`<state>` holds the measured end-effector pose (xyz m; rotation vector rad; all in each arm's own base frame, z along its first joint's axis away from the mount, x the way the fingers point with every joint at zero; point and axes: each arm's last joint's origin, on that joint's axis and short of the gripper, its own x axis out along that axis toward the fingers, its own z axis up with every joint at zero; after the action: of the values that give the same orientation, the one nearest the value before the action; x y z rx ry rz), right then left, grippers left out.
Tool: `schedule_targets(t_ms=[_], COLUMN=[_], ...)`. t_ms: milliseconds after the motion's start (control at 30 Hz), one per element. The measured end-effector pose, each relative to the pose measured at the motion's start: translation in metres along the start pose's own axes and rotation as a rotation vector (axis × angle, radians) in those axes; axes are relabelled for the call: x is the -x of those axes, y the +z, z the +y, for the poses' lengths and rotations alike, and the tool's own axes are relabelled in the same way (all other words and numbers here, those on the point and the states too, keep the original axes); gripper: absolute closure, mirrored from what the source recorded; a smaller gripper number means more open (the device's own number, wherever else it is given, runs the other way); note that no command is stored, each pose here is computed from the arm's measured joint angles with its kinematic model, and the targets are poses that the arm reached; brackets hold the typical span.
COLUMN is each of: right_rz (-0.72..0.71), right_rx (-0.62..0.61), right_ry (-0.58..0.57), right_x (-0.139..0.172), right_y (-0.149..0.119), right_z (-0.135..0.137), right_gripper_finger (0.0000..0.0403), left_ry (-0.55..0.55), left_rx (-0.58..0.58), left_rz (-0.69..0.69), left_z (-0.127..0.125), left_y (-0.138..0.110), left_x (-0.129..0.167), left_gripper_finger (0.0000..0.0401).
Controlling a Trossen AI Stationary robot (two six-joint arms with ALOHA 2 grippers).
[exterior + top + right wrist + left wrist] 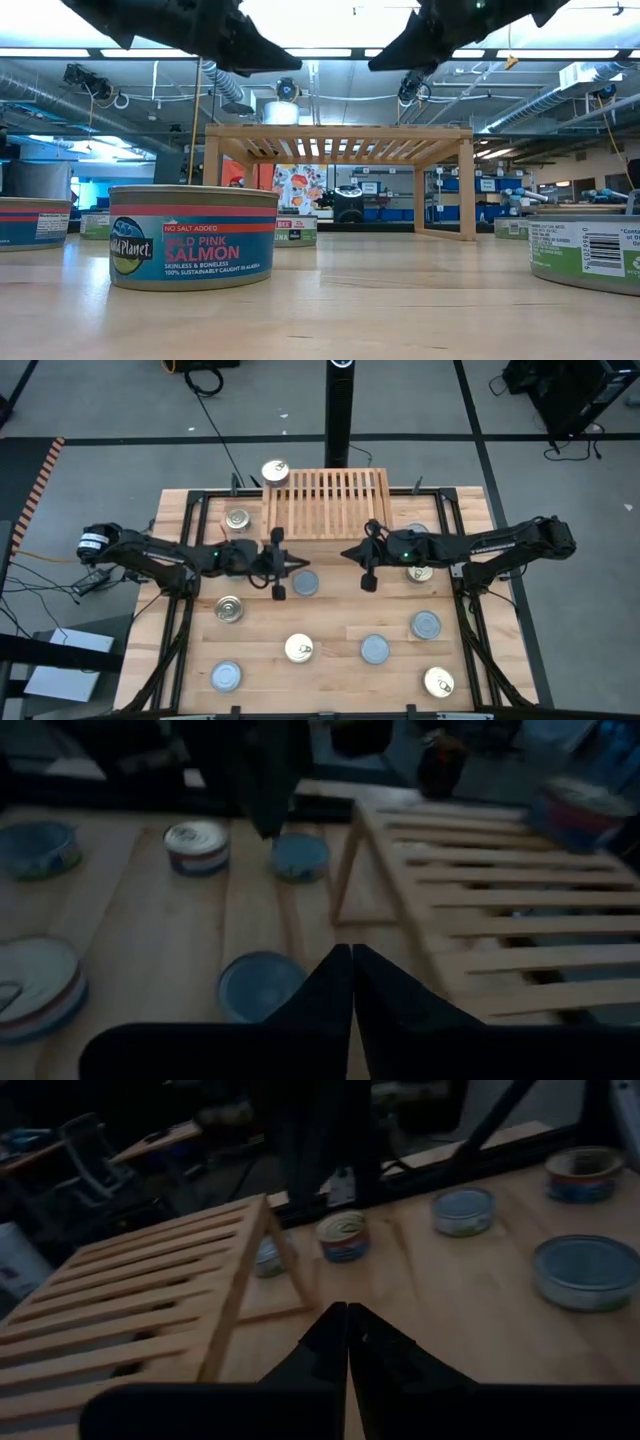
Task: Stack canned seafood by type on shelf
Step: Put the green tuna can on the shelf
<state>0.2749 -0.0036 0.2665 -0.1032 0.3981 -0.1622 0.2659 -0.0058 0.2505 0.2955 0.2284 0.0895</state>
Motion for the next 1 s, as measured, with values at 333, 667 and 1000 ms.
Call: schedule_targets(t_ms=[333, 667, 1000], right_rz=[0.046, 0.039, -0.039], right_rx=[0.005, -0.039, -0.066], right_ry=[0.069, 0.092, 0.156], right_x=[-0.010, 0.000, 0.012], right_y=[-0.009, -0.009, -0.003], right_z=[0.023, 0.060, 0.086], right_gripper_finger=[0.0396, 0.0395, 0.0395], left_ry=[-0.072, -0.158, -0.229], left_rx=[0.026, 0.065, 0.005], left_rz=[0.005, 0.093, 0.143], left_z=[-0.019, -0.039, -0.073], left_y=[0.003, -0.003, -0.002], left_x=[0.003, 0.009, 0.022], left_gripper_finger=[0.0382, 0.0382, 0.0382])
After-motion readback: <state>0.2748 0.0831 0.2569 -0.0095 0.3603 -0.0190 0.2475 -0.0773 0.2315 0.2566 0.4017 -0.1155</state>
